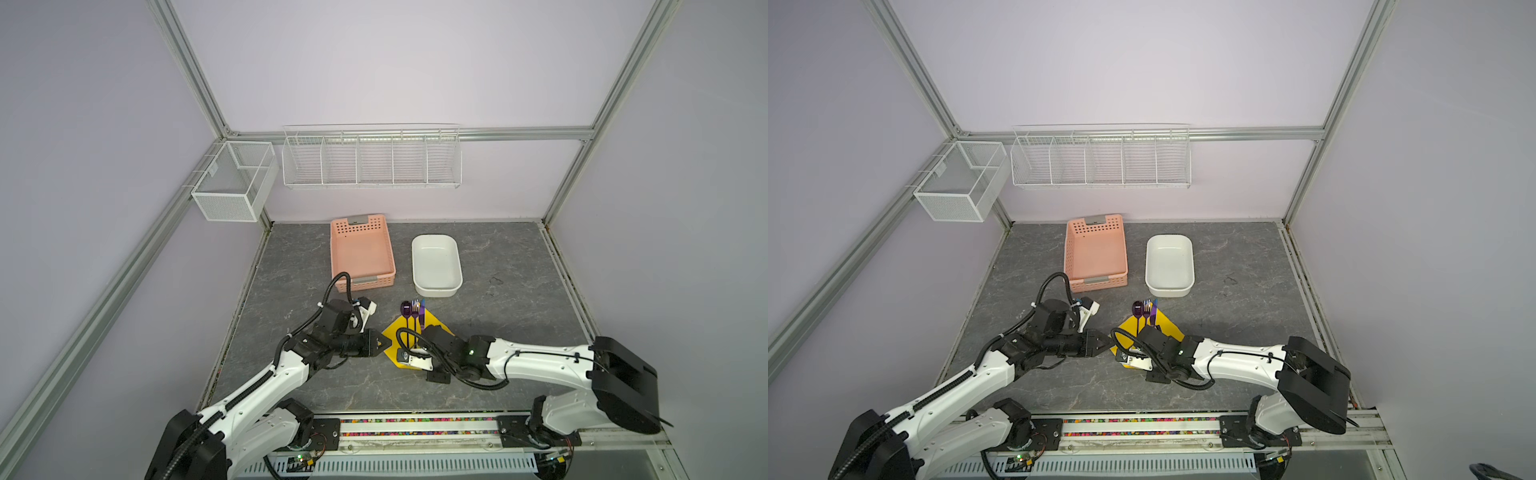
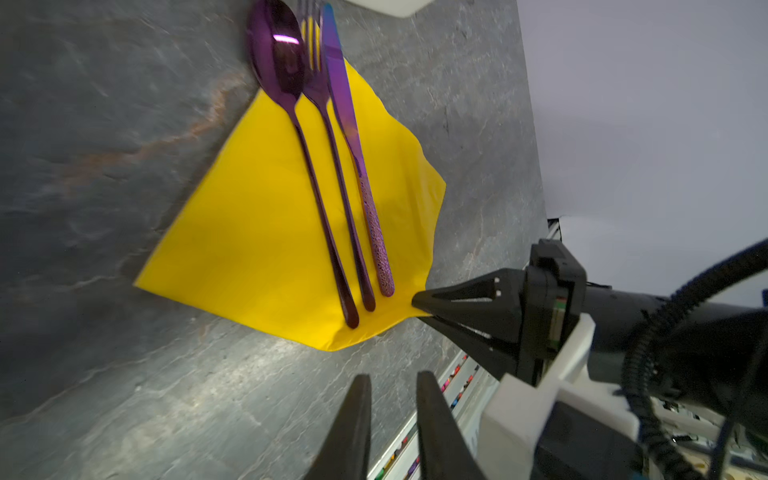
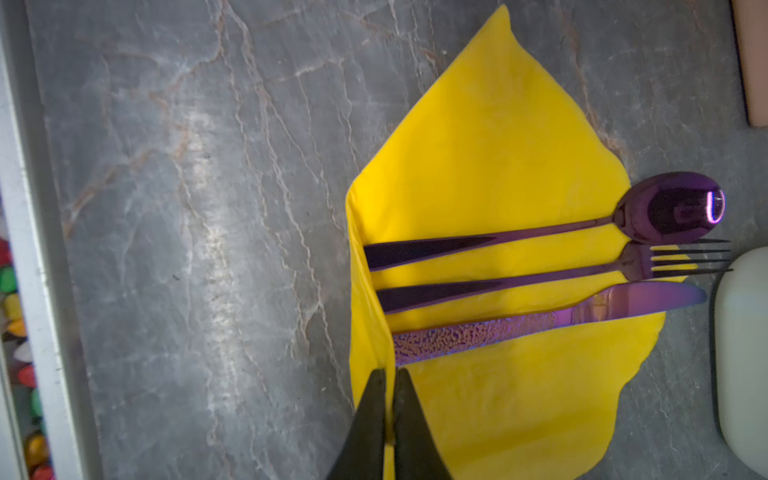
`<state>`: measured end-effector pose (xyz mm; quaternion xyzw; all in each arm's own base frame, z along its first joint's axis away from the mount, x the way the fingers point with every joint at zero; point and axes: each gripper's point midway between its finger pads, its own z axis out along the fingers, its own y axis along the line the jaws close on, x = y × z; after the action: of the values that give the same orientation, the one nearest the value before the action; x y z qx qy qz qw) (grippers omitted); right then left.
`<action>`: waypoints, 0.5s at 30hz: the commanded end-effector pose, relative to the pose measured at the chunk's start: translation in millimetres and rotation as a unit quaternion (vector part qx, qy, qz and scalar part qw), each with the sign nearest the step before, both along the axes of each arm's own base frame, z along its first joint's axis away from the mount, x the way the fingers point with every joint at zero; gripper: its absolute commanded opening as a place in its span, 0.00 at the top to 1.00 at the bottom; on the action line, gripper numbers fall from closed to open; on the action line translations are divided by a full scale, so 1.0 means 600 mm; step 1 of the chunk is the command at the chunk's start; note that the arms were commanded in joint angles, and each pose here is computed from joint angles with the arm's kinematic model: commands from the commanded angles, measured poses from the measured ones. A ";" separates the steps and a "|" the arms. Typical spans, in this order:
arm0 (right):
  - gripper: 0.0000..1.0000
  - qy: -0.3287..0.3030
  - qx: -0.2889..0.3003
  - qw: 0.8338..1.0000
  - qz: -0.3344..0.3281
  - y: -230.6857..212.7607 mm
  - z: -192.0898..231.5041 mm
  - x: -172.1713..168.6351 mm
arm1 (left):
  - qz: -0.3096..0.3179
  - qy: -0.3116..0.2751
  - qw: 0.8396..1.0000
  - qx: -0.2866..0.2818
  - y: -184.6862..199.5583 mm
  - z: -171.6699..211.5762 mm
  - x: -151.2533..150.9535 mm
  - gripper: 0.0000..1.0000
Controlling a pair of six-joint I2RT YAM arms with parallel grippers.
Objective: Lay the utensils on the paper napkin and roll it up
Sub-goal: 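Move the right gripper to the near napkin corner while the left gripper approaches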
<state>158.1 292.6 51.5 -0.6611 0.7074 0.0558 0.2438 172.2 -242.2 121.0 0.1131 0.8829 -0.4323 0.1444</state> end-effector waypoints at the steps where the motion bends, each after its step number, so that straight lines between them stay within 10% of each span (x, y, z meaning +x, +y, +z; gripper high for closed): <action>1: 0.90 0.020 -0.004 1.000 -0.003 0.001 -0.008 0.002 | -0.027 0.017 0.999 -0.034 -0.033 0.006 -0.016 0.79; 15: 0.90 0.029 0.044 0.998 -0.025 0.023 0.004 0.028 | -0.045 0.105 0.993 -0.013 -0.068 -0.065 -0.045 0.81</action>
<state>173.2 294.1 44.6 -0.6353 0.7319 0.0733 0.2355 146.1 -278.4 79.9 0.1082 0.8877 -0.4462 0.0350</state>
